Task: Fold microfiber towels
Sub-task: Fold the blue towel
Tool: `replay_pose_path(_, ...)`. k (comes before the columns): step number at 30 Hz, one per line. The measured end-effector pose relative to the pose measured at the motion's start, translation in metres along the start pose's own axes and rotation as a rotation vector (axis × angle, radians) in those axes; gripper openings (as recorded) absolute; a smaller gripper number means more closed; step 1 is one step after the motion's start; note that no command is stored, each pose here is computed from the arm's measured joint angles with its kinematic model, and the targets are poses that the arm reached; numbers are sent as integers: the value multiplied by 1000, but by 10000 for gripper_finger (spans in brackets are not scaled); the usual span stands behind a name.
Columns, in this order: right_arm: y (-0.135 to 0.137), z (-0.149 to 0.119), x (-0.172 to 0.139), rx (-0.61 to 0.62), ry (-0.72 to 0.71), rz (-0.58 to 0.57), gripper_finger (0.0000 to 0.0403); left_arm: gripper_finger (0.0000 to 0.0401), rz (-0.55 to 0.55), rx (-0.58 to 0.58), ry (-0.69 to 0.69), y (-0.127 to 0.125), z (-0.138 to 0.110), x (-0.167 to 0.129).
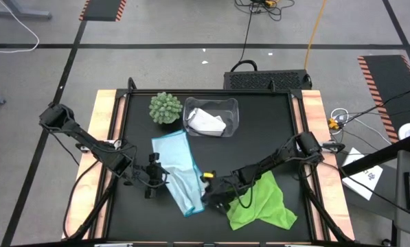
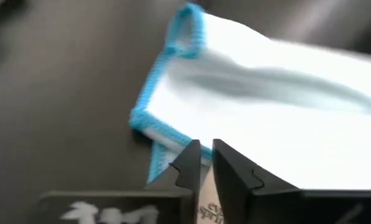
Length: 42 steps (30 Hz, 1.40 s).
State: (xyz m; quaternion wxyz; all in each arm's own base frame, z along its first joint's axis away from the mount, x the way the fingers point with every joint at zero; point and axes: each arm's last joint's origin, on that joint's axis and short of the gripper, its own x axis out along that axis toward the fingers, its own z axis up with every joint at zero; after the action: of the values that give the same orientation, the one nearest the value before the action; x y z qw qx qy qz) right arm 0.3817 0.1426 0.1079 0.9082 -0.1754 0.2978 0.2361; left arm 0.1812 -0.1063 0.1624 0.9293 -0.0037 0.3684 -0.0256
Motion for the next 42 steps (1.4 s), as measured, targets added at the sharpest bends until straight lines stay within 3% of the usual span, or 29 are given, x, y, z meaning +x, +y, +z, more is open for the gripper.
replay_pose_path(10, -15, 15, -3, 492, 40, 120, 121, 179, -6, 20, 3, -1, 0, 0)
replay_pose_path(19, -26, 25, -17, 1061, 53, 218, 130, 179, -39, 85, 6, -8, -4, -3)
replay_pose_path(23, -26, 16, -16, 1244, 158, 197, 130, 180, -57, 117, 6, -13, -6, -5)
replay_pose_path(28, -24, 1, -11, 1381, 278, 161, 125, 179, -72, 167, 15, -17, -9, -7)
replay_pose_path(42, -28, 9, -7, 1548, 177, 182, 123, 179, -65, 267, 33, -25, -17, -13)
